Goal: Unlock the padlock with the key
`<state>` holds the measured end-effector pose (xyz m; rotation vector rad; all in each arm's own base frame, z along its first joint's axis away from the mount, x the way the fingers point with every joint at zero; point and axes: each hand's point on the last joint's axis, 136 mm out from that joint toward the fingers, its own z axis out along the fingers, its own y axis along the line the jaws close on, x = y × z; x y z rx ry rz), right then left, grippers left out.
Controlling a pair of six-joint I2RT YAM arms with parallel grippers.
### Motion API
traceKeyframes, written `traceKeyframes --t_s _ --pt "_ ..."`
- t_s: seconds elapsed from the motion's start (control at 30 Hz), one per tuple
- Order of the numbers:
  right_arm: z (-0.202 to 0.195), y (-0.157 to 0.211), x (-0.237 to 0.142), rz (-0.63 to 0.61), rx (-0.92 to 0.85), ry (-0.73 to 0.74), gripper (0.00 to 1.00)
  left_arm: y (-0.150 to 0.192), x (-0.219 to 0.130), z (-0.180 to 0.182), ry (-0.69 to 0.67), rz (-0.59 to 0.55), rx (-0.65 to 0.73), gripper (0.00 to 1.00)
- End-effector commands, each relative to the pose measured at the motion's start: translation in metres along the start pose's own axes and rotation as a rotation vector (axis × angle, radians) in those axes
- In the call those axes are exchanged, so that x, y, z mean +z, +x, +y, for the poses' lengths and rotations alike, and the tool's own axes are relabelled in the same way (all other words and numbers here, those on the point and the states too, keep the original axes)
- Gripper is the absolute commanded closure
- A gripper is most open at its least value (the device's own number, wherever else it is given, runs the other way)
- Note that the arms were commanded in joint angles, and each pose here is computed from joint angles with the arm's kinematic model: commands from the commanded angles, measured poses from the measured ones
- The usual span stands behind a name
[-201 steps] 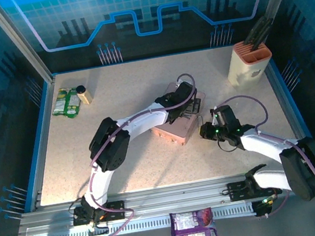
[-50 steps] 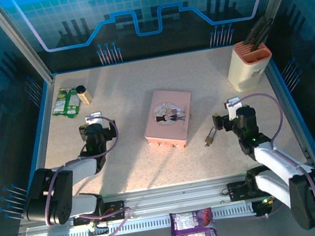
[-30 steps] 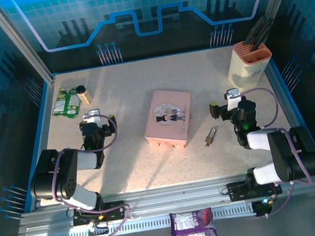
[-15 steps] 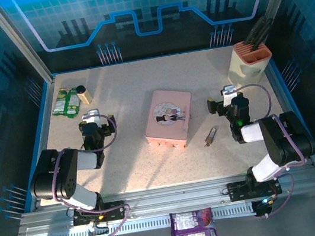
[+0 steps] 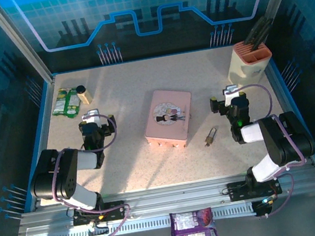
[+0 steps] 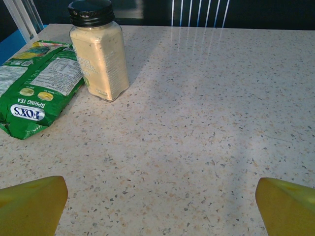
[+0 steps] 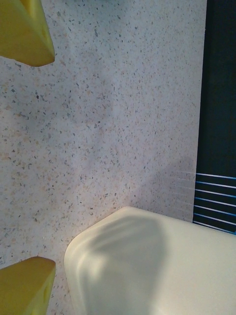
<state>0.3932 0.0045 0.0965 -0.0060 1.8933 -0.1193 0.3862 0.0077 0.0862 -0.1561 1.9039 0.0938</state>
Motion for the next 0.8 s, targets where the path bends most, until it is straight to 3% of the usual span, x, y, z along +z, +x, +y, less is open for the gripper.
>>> traceKeyframes --t_s 0.0,0.77 --pt "0.0015 -0.0056 0.0011 -0.021 -0.003 0.007 0.00 -0.0145 0.0036 0.0047 -0.020 -0.046 -0.020 0.01" --pt "0.0021 -0.0052 0.0010 -0.020 -0.004 0.005 0.00 -0.0146 0.0037 0.0046 -0.020 -0.045 -0.020 0.01"
